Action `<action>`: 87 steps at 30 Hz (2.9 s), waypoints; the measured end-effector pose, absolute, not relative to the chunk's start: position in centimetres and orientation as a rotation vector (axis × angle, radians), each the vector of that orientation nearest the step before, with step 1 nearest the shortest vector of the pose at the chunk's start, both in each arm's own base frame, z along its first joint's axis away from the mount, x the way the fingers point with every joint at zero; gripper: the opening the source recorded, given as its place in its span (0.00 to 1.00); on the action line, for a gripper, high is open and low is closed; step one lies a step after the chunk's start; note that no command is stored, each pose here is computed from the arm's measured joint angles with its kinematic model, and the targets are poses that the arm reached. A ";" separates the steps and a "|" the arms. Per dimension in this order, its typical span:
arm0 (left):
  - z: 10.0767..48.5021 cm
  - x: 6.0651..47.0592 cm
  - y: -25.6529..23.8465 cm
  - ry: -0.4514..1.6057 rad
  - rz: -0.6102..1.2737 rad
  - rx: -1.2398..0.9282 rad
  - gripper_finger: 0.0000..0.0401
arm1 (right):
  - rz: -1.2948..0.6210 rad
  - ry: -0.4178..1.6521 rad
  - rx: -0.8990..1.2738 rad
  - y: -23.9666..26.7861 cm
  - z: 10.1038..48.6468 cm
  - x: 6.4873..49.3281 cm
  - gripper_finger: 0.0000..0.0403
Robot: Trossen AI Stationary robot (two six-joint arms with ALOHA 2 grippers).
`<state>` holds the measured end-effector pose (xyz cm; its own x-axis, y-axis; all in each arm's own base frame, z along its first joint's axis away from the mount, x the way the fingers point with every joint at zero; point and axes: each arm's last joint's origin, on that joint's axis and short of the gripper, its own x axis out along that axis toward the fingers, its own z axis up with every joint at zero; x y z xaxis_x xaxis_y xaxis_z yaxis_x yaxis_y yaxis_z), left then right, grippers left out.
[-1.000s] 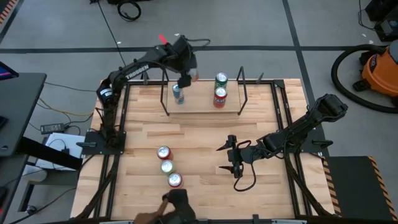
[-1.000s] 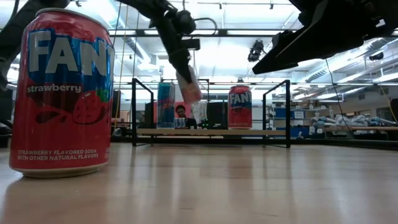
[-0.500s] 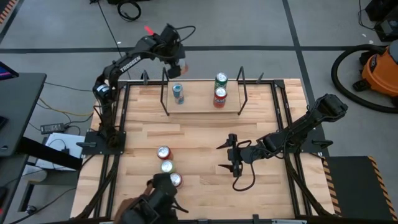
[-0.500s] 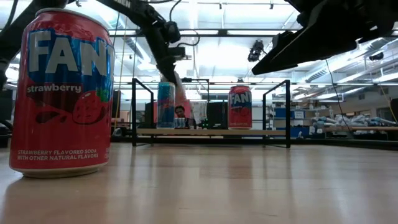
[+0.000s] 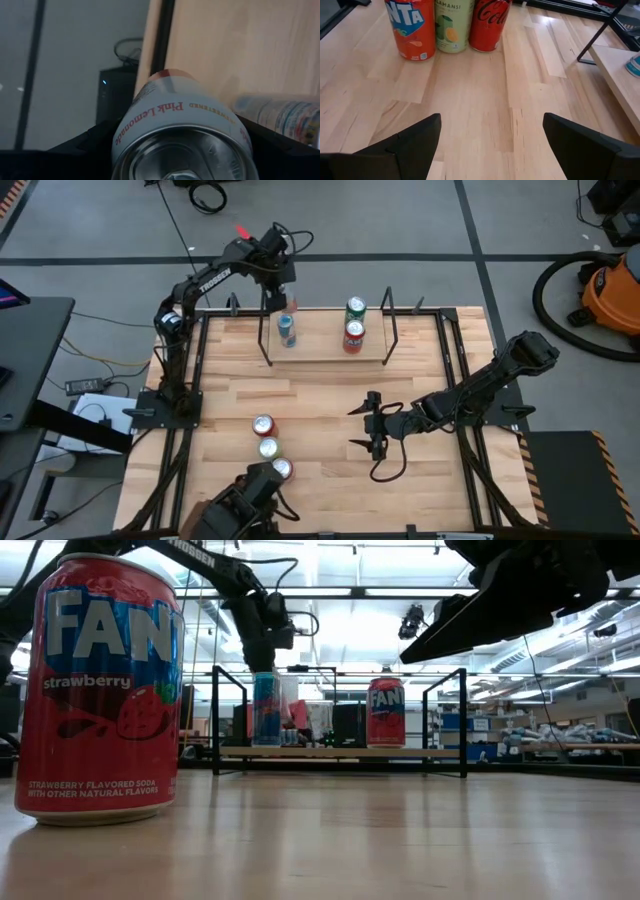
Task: Place canned beverage on shelf
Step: Put the white-orange soda can on the shelf
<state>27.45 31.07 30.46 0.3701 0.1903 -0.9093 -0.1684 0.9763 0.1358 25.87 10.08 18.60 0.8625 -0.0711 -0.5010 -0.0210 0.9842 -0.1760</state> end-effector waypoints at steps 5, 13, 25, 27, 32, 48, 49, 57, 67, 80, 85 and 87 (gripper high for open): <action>29.3 27.8 31.0 1.222 0.189 -0.009 0.78 | -0.027 0.530 -0.178 10.1 18.6 25.9 0.90; 29.1 28.8 30.0 1.226 0.146 0.022 0.78 | -0.027 0.531 -0.178 10.1 18.6 25.9 0.90; 29.1 29.6 28.9 1.247 0.096 0.045 0.78 | -0.024 0.531 -0.170 10.1 18.6 25.9 0.90; 29.1 29.5 28.9 1.253 0.100 0.048 0.78 | -0.023 0.531 -0.169 10.1 18.6 25.9 0.90; 29.0 29.4 29.1 1.269 0.117 0.056 0.78 | -0.022 0.530 -0.168 10.1 18.6 25.9 0.90; 26.4 30.2 29.6 1.352 0.078 0.053 0.78 | -0.022 0.530 -0.166 10.1 18.6 25.9 0.90; 26.4 30.2 29.6 1.352 0.078 0.053 0.78 | -0.022 0.530 -0.166 10.1 18.6 25.9 0.90; 26.4 30.4 29.5 1.361 0.032 0.127 0.78 | -0.022 0.530 -0.165 10.1 18.6 25.9 0.90; 26.4 30.4 29.5 1.365 0.037 0.127 0.78 | -0.023 0.530 -0.161 10.1 18.6 25.9 0.90; 26.5 30.4 29.5 1.367 0.040 0.131 0.93 | -0.023 0.530 -0.161 10.1 18.6 25.9 0.90; 26.5 30.8 29.1 1.368 0.008 0.166 0.97 | -0.023 0.531 -0.161 10.1 18.6 25.9 0.90; 26.5 30.9 28.9 1.369 0.003 0.172 0.97 | -0.023 0.531 -0.161 10.1 18.6 25.9 0.90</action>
